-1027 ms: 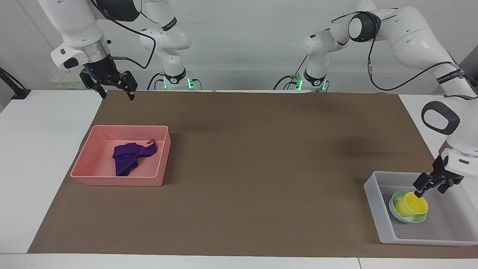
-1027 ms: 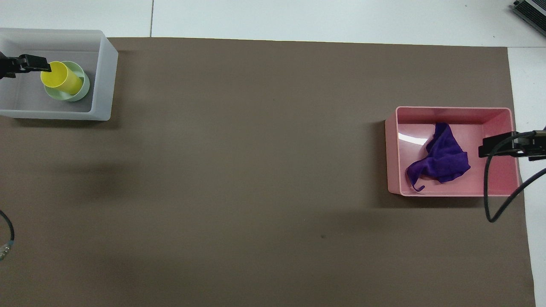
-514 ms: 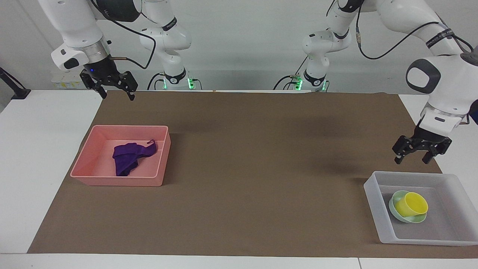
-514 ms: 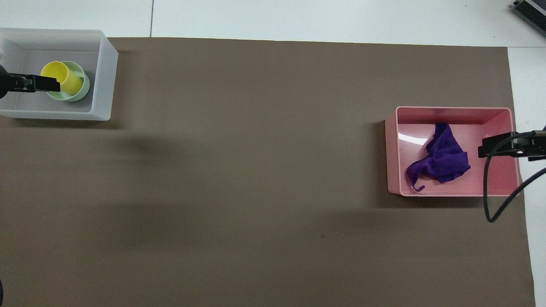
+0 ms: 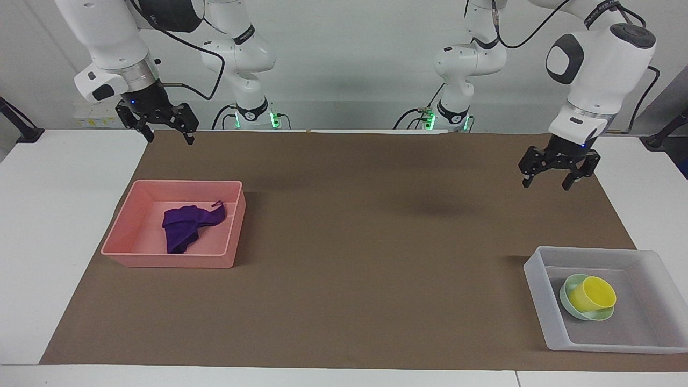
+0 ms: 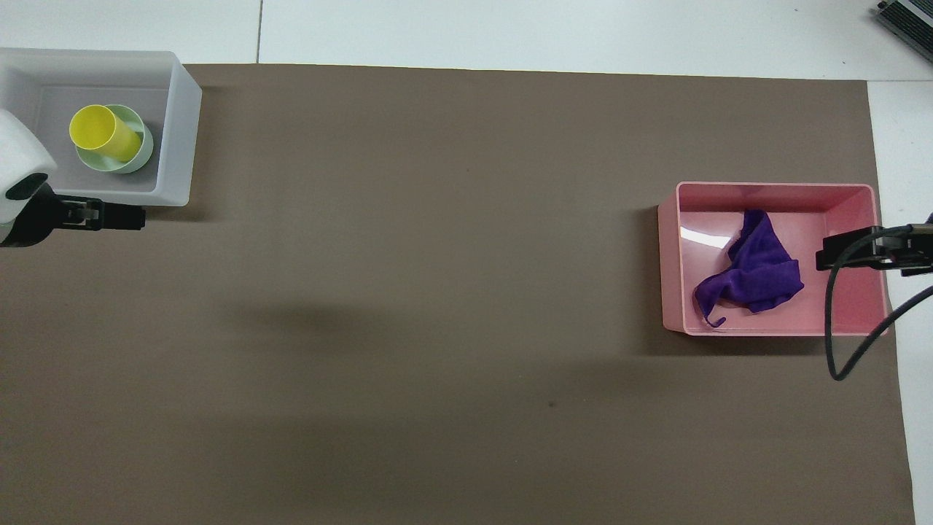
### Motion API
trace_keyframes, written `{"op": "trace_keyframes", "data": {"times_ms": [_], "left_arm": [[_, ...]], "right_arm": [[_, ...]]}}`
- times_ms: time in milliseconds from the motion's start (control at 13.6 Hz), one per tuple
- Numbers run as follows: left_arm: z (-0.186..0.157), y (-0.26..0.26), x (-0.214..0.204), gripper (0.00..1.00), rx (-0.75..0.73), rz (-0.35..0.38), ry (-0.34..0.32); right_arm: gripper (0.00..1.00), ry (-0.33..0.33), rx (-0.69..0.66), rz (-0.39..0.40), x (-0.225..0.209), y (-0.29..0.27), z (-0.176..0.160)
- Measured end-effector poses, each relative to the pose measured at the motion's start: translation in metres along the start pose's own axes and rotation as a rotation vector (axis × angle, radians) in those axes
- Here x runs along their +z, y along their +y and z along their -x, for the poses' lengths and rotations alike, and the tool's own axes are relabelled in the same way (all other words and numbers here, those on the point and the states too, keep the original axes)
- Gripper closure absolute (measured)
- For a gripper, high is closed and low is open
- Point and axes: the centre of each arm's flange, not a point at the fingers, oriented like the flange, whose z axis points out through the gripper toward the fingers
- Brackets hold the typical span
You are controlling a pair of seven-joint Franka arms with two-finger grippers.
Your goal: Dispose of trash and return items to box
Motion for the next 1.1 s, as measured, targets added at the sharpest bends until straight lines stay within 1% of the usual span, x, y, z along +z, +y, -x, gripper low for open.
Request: {"op": "trace_keyframes", "data": {"times_ms": [147,293,587,880,1100], "left_arm": [[0.007,0.013,-0.01,0.0,0.009,0.005,-0.032],[0.008,0.014,-0.029,0.0,0.01,0.006,-0.048],[-0.009,0.013,-0.075,0.0,0.012,0.014,-0.068],[-0.023,0.01,-0.084,0.0,0.013,0.026,-0.132],[-0.021,0.01,-0.079,0.0,0.014,0.031,-0.172]], "right_arm": [[0.0,0.0,0.0,0.0,0.0,0.0,0.0],[0.0,0.0,0.0,0.0,0.0,0.0,0.0],[0.0,0.0,0.0,0.0,0.0,0.0,0.0],[0.0,0.0,0.0,0.0,0.0,0.0,0.0],[0.0,-0.001,0.0,0.0,0.001,0.0,0.0]]}}
